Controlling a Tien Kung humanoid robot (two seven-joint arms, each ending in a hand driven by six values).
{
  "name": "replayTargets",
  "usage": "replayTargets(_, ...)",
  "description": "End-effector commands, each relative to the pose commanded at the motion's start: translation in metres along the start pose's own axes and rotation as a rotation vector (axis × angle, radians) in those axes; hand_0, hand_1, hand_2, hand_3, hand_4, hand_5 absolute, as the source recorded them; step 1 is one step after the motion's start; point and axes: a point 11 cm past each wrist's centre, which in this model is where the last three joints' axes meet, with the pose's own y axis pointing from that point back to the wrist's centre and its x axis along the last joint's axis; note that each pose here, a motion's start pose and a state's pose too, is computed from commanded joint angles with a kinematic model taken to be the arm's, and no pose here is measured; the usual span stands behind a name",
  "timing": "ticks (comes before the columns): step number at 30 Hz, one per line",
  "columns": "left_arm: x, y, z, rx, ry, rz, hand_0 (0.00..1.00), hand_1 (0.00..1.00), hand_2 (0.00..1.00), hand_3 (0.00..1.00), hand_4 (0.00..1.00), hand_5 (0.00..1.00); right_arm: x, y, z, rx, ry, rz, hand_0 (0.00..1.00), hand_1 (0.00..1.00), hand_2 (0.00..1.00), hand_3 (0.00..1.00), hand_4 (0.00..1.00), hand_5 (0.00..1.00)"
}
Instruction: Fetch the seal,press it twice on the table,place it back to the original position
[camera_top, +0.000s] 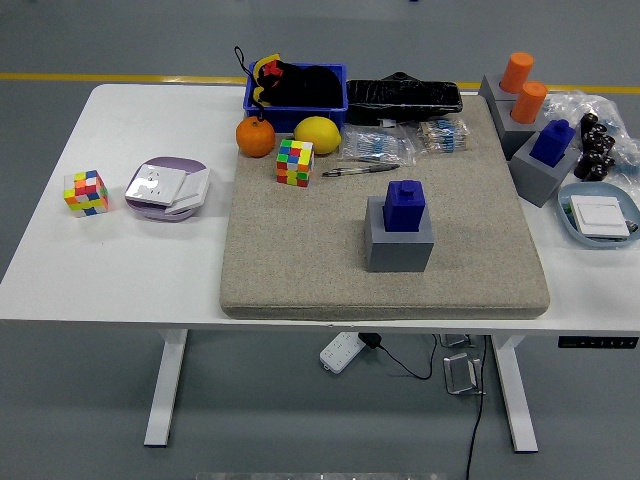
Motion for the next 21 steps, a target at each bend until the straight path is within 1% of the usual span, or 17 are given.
replayTargets(13,0.0023,0.0006,0.0023,-0.003,-0.008,0.004,0.815,0.816,0.787,0.837,0.798,0.410,-0.0022,-0.0009,0.0008,-0.005,0.002,-0.008,0.860,0.798,0.786,0.788,0.930,0.292)
replayTargets(21,0.0037,0.0007,0.0003,0.003,-0.014,0.007,0.815,0.816,0.787,0.837,0.798,0.411,-0.0028,-0.0003,0.0021,-0.009,0.003,-0.009,0.859,0.792,0.784,0.787,0.930,0.293)
